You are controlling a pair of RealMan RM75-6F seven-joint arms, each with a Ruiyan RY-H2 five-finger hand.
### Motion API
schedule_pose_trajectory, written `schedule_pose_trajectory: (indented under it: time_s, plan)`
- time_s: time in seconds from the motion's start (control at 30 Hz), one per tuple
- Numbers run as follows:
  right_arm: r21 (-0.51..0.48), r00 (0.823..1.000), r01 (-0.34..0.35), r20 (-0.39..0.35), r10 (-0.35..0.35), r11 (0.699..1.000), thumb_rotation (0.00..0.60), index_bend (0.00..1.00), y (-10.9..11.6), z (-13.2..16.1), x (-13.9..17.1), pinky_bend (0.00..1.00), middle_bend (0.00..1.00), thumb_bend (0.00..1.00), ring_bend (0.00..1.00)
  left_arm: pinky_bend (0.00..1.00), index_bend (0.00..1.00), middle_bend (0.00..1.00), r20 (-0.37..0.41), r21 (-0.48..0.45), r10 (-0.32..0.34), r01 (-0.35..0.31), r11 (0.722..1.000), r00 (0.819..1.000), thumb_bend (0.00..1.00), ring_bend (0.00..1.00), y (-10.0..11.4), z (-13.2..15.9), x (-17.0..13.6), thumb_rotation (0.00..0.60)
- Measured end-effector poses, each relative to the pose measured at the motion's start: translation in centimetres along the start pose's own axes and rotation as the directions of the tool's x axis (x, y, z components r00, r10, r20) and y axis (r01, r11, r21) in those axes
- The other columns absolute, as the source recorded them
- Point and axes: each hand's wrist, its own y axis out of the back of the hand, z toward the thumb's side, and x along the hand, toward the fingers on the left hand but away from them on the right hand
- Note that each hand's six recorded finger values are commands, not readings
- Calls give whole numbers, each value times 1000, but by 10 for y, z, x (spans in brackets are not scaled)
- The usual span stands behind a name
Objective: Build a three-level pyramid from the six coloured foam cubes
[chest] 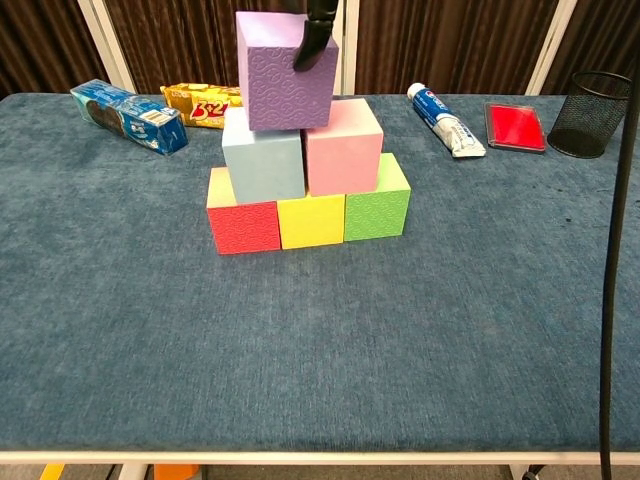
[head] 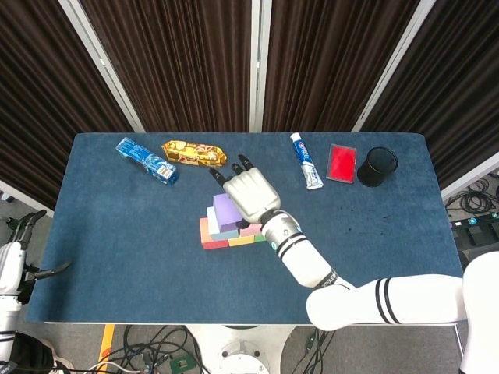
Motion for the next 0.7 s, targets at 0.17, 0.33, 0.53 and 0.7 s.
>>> schedule_pose_trajectory:
  time_s: [0.17,0.33,0.53,0.7]
  plan:
    - [10,1000,-4,13,4,1000,600,0,2,-4,2,0,694,118,142,136,85,111,-1,-1,0,0,1000,1000,66,7,1,-1,0,600]
    - [18,1000,-21,19,21,1000,600,0,-1,-4,1,0,694,118,142,136,86,111,0,5,-1,1,1000,1000,65,8,0,-1,1,600]
    - [23,999,-31,20,30,999,600,0,-5,-1,-2,0,696,118,142,136,86,111,-2,8,2,-2,1000,1000,66,7,1,-2,1,600]
    - [21,999,-35,23,35,999,600,0,-6,1,-3,0,696,118,142,136,86,111,-6,6,2,-2,1000,1000,66,7,1,-4,0,600]
